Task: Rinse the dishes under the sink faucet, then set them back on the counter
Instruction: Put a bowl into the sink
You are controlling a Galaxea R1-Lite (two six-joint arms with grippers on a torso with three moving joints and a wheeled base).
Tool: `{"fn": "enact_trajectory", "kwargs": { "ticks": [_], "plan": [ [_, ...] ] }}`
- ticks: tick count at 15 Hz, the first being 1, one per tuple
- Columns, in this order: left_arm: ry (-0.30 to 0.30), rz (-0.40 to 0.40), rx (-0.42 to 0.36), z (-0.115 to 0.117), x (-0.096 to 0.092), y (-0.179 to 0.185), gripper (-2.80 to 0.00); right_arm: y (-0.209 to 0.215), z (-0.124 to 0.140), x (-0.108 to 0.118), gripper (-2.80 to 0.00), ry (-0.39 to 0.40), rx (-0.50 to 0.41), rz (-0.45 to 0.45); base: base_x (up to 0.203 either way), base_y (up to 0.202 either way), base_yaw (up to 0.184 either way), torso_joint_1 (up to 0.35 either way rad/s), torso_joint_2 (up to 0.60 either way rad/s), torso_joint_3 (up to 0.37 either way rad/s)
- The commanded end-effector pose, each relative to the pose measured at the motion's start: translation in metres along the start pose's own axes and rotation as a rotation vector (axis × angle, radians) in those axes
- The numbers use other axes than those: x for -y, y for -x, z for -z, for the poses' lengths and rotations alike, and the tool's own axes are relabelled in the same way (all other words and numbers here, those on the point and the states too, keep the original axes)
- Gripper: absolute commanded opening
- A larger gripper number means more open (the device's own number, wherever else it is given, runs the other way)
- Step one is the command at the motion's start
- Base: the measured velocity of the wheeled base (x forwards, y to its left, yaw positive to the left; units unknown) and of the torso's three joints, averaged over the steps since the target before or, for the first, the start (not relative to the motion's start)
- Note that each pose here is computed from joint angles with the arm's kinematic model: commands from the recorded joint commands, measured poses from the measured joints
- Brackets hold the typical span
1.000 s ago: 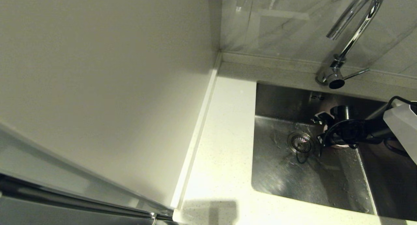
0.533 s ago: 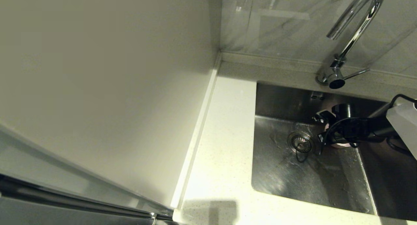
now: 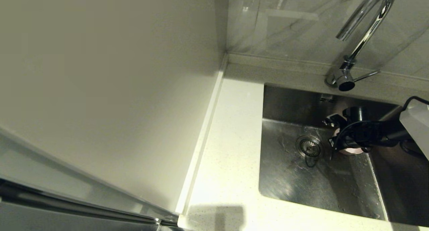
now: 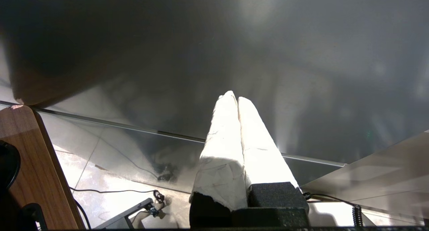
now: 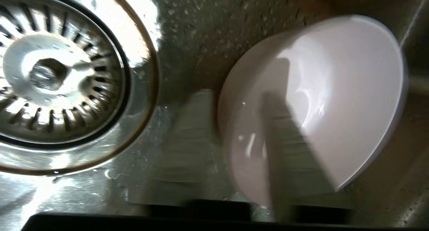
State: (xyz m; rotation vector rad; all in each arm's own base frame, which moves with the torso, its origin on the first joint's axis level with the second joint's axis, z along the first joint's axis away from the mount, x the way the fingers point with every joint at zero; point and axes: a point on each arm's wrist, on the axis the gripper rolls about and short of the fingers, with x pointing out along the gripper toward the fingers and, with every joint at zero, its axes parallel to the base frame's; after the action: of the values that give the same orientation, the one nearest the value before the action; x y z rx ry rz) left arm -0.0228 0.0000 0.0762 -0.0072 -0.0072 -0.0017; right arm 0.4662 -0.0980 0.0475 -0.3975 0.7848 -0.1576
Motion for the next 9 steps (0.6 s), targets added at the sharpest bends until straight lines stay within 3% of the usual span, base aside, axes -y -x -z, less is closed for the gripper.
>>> {"fn": "enact_trajectory", "kwargs": {
  "ticks": [1, 5, 9],
  "plan": [
    [0.0, 0.0, -0.002, 0.001, 0.0, 0.0, -2.8, -0.003, 0.003, 0.001, 0.0, 0.0, -0.008, 0.001, 0.0, 0.0, 0.0, 0.0, 0.0, 0.0],
    [0.0, 0.0, -0.003, 0.001, 0.0, 0.0, -2.8, 0.001, -0.001, 0.004, 0.0, -0.003, 0.006, 0.007, 0.0, 0.0, 0.0, 0.0, 0.0, 0.0],
    [0.0, -0.002, -0.003, 0.001, 0.0, 0.0, -2.8, 0.06, -0.025, 0.023, 0.0, -0.061, 0.053, 0.004, 0.0, 0.0, 0.0, 0.0, 0.0, 0.0]
  ]
}}
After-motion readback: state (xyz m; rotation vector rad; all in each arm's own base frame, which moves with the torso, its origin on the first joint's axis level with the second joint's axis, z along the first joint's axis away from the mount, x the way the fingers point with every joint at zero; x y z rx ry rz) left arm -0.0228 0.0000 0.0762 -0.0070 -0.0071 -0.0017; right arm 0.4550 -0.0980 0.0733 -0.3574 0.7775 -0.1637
